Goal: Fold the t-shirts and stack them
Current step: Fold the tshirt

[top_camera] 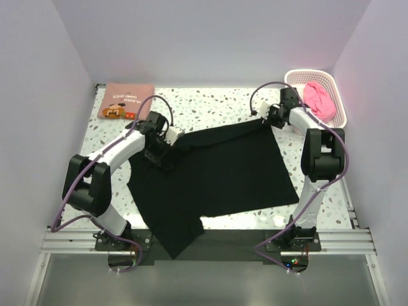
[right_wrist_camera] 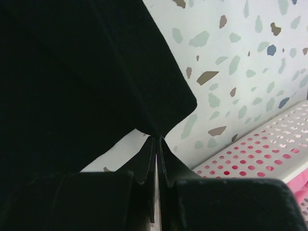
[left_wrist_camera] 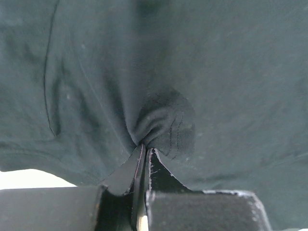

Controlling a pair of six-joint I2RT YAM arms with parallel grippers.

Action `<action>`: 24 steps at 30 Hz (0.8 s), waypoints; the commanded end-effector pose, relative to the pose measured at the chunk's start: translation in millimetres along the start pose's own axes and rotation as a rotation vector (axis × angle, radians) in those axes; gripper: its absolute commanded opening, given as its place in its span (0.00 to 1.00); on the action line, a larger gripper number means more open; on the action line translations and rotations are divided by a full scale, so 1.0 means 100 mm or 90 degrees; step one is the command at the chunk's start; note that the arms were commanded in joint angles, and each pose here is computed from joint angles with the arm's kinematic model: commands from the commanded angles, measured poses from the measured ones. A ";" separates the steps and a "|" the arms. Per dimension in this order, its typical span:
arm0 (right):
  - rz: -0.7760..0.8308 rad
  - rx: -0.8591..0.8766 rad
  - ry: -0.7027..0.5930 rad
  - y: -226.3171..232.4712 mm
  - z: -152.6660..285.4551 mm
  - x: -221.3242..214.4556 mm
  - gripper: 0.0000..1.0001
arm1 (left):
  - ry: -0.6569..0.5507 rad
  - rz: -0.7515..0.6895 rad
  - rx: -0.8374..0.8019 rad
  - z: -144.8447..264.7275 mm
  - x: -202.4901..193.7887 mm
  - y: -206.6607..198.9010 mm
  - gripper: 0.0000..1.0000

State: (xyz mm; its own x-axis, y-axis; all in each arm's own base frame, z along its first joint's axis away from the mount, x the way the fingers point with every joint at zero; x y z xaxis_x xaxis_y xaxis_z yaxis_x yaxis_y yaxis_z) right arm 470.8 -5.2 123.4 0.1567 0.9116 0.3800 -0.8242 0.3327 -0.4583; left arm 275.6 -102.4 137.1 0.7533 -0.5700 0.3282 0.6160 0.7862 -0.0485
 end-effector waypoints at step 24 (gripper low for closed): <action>0.039 0.026 -0.012 0.10 0.45 -0.13 0.00 | -0.059 -0.055 -0.006 0.40 0.02 0.26 0.00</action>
State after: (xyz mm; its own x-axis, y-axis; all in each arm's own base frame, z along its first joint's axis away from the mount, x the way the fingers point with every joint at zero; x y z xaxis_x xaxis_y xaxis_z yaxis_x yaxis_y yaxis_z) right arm 445.8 -25.0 147.0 0.1382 0.9143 0.3807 -0.8391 0.3123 -0.4454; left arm 294.7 -72.7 173.8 0.7047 -0.5715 0.4204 0.6256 0.7800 0.0118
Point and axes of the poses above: each gripper's point midway between its finger pads, its own z axis back along the fingers, its own y axis along the line the jaws close on, x = y × z, the point moved 7 cm from there along z, back along the fingers
